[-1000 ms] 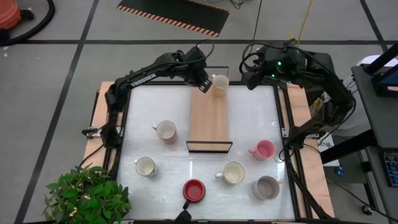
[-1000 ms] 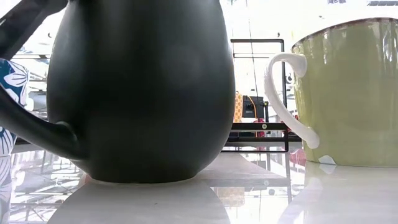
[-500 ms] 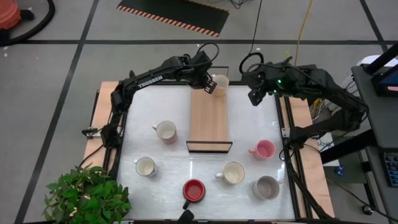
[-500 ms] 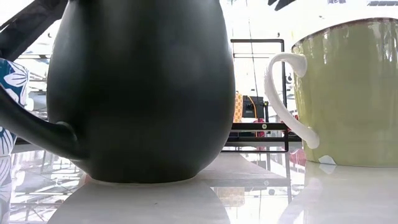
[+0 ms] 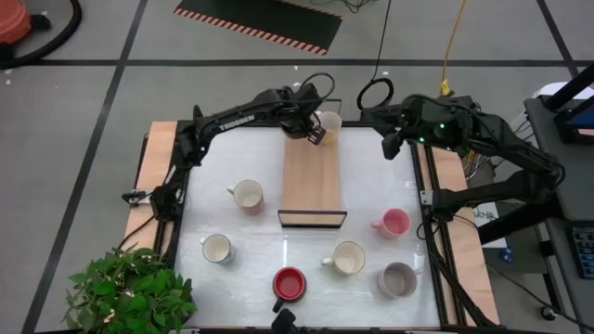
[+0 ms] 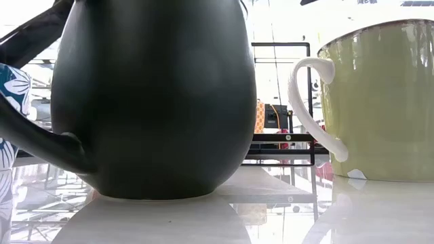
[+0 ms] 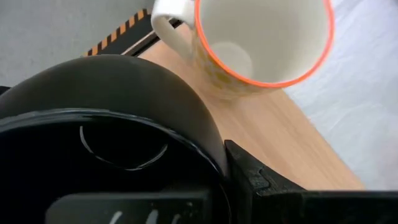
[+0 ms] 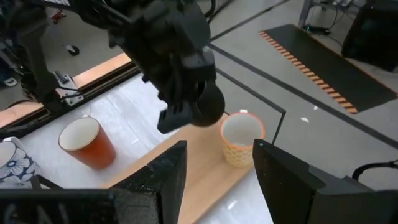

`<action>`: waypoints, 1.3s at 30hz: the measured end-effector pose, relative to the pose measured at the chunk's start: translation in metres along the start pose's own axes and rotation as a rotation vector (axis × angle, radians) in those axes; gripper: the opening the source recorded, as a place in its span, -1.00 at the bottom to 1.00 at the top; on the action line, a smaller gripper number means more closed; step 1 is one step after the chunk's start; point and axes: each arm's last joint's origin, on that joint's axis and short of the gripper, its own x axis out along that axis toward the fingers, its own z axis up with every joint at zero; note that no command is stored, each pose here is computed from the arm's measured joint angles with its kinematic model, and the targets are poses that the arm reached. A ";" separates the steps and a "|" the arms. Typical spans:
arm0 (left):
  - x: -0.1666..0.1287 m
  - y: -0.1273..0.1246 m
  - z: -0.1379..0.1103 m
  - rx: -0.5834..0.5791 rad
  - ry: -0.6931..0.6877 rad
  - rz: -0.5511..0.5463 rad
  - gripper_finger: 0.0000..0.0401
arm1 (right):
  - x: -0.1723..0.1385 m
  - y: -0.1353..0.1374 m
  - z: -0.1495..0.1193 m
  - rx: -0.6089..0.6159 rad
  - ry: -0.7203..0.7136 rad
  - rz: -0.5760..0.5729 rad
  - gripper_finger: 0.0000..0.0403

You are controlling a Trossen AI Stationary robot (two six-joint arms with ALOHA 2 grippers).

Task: Place coffee mugs
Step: Put the top black mug on the shelf

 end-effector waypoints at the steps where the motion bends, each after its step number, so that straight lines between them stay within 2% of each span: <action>1: 0.003 0.000 0.000 -0.009 0.000 -0.001 -0.88 | -0.001 -0.001 0.000 -0.002 -0.002 -0.002 -0.13; 8: 0.019 -0.006 0.000 -0.024 -0.009 -0.010 -0.80 | -0.003 -0.002 0.000 -0.041 -0.016 -0.030 -0.13; 17: 0.019 -0.009 0.004 -0.049 -0.055 -0.034 -0.78 | -0.003 -0.003 0.000 -0.057 -0.016 -0.034 -0.13; 32: 0.029 -0.002 -0.001 -0.085 0.024 -0.017 -0.75 | -0.001 -0.008 0.001 -0.066 -0.015 -0.061 -0.13; 35: 0.033 -0.002 -0.002 -0.092 0.031 -0.004 -0.63 | -0.001 -0.008 0.001 -0.064 -0.015 -0.060 -0.13; 39: 0.033 -0.002 -0.002 -0.092 0.023 0.009 -0.34 | -0.001 -0.008 0.001 -0.064 -0.015 -0.060 -0.13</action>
